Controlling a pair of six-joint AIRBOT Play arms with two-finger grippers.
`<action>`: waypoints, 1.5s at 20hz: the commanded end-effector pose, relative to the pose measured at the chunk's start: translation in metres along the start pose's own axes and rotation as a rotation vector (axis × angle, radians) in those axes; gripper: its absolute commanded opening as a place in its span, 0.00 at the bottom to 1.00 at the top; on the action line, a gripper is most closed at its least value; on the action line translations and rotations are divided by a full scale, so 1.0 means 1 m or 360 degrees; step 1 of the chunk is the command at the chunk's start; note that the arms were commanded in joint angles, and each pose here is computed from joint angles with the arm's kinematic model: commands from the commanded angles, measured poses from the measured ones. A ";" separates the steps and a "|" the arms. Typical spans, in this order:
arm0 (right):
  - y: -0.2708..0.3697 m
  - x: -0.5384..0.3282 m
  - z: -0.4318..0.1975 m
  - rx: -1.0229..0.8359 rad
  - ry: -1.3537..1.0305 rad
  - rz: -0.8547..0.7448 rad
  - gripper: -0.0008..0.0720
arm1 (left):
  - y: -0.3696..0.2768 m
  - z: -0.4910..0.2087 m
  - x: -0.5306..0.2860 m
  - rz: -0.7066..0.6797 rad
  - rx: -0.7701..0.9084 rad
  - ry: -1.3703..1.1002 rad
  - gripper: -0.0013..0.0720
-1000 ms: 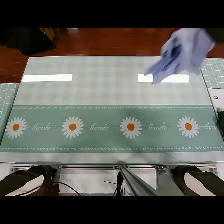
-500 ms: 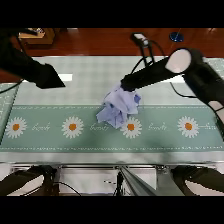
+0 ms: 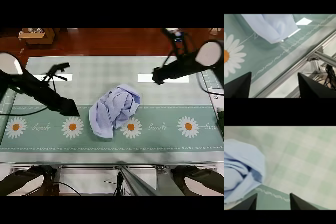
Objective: Fold the shirts.
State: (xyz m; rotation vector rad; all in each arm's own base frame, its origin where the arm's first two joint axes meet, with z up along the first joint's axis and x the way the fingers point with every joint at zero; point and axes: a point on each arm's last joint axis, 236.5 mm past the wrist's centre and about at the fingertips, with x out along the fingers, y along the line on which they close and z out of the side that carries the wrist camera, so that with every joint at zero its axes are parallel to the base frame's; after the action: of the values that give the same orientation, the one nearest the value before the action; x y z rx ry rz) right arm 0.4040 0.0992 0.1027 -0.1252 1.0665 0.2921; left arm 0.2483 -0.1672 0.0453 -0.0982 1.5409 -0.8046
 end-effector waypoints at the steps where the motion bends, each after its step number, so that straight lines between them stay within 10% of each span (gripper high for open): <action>1: -0.066 -0.010 -0.033 0.0201 0.0123 -0.0073 0.68 | 0.006 -0.006 0.045 -0.0142 -0.0095 -0.0044 1.00; 15: -0.052 0.050 -0.069 0.0648 0.0053 0.0348 0.68 | 0.023 0.006 0.150 -0.0405 -0.0579 -0.0018 0.99; 16: -0.053 0.050 -0.069 0.0648 0.0047 0.0346 0.68 | 0.021 0.009 0.157 -0.0410 -0.0592 -0.0018 0.96; 18: -0.054 0.050 -0.067 0.0649 0.0038 0.0341 0.68 | 0.009 0.016 0.163 -0.0489 -0.0634 -0.0033 0.21; 19: -0.054 0.050 -0.067 0.0650 0.0032 0.0337 0.68 | 0.000 0.020 0.159 -0.0557 -0.0579 -0.0056 0.06; 30: 0.031 0.129 -0.083 0.0839 0.0369 0.0911 0.68 | -0.046 0.022 0.117 -0.0837 -0.0352 -0.0071 0.05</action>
State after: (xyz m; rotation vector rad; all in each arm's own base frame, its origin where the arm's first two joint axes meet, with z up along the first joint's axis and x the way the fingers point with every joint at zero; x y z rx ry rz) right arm 0.3888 0.1045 -0.0282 0.5841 1.2928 0.4443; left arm 0.2316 -0.2699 -0.0341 -0.6913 1.5871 -0.9994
